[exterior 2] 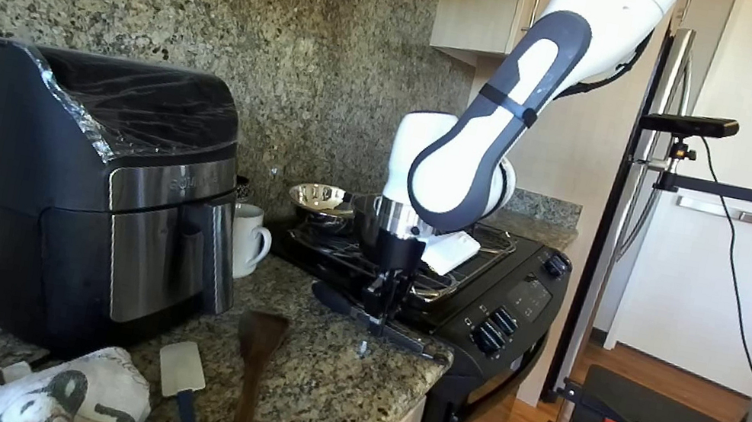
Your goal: Move the cooking tweezers on the counter to the left
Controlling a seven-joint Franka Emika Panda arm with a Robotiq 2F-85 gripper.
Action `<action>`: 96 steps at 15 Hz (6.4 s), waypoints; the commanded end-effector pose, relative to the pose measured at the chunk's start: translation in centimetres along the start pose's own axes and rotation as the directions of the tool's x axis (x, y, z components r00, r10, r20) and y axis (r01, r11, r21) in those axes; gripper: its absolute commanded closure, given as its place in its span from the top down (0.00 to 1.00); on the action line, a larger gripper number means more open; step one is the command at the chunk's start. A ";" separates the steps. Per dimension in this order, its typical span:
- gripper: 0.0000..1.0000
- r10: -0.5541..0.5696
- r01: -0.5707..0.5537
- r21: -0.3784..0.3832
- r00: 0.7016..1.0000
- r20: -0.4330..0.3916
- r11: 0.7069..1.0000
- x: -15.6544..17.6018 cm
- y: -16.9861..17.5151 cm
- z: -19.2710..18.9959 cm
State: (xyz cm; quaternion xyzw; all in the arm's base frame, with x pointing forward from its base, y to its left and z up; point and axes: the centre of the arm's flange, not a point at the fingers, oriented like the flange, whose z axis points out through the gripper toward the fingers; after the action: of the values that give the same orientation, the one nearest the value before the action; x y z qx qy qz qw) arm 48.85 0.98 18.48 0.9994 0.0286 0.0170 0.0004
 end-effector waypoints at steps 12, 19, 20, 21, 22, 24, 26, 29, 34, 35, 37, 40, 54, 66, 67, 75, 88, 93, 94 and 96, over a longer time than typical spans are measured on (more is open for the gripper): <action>0.08 -0.029 0.030 0.015 0.998 -0.051 0.999 2.0 -4.8 -9.0; 0.08 -0.146 0.145 0.041 0.989 0.014 0.989 1.2 -9.0 -9.6; 0.08 -0.161 0.160 0.043 0.987 0.022 0.986 1.0 -9.7 -9.6; 0.08 -0.177 0.175 0.046 0.984 0.032 0.983 0.8 -10.3 -9.6; 0.08 -0.192 0.190 0.048 0.981 0.040 0.981 0.6 -10.9 -9.6; 0.08 -0.224 0.221 0.053 0.973 0.053 0.974 0.2 -12.0 -9.6; 0.08 -0.258 0.254 0.058 0.964 0.068 0.965 -0.2 -13.1 -9.4; 0.08 -0.328 0.322 0.077 0.940 0.088 0.944 -0.6 -14.4 -9.1; 0.08 -0.449 0.439 0.112 0.890 0.084 0.892 -0.9 -16.1 -8.8; 0.08 -0.473 0.462 0.118 0.878 0.080 0.879 -0.9 -16.4 -8.7; 0.08 -0.508 0.497 0.127 0.858 0.073 0.858 -0.5 -16.8 -8.6; 0.08 -0.562 0.551 0.136 0.825 0.057 0.823 0.3 -17.6 -8.2; 0.08 -0.675 0.660 0.193 0.737 0.016 0.726 3.4 -19.9 -3.6; 0.65 -0.652 0.639 0.188 0.758 0.011 0.746 3.6 -19.4 -3.6; 0.71 -0.651 0.638 0.187 0.759 0.011 0.747 3.6 -19.4 -3.6; 1.00 -0.644 0.631 0.189 0.765 0.011 0.753 3.7 -18.9 -3.8; 1.00 -0.536 0.537 0.183 0.842 -0.060 0.823 3.8 -17.0 -10.7; 1.00 -0.393 0.402 0.150 0.916 -0.086 0.903 4.2 -15.2 -13.1; 1.00 -0.365 0.373 0.151 0.928 -0.079 0.915 4.2 -14.8 -13.3; 1.00 -0.286 0.294 0.139 0.955 -0.076 0.946 4.2 -13.8 -13.4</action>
State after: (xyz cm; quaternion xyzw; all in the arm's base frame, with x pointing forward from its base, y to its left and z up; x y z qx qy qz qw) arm 52.98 16.25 31.02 0.9693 0.2289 0.0399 -0.0799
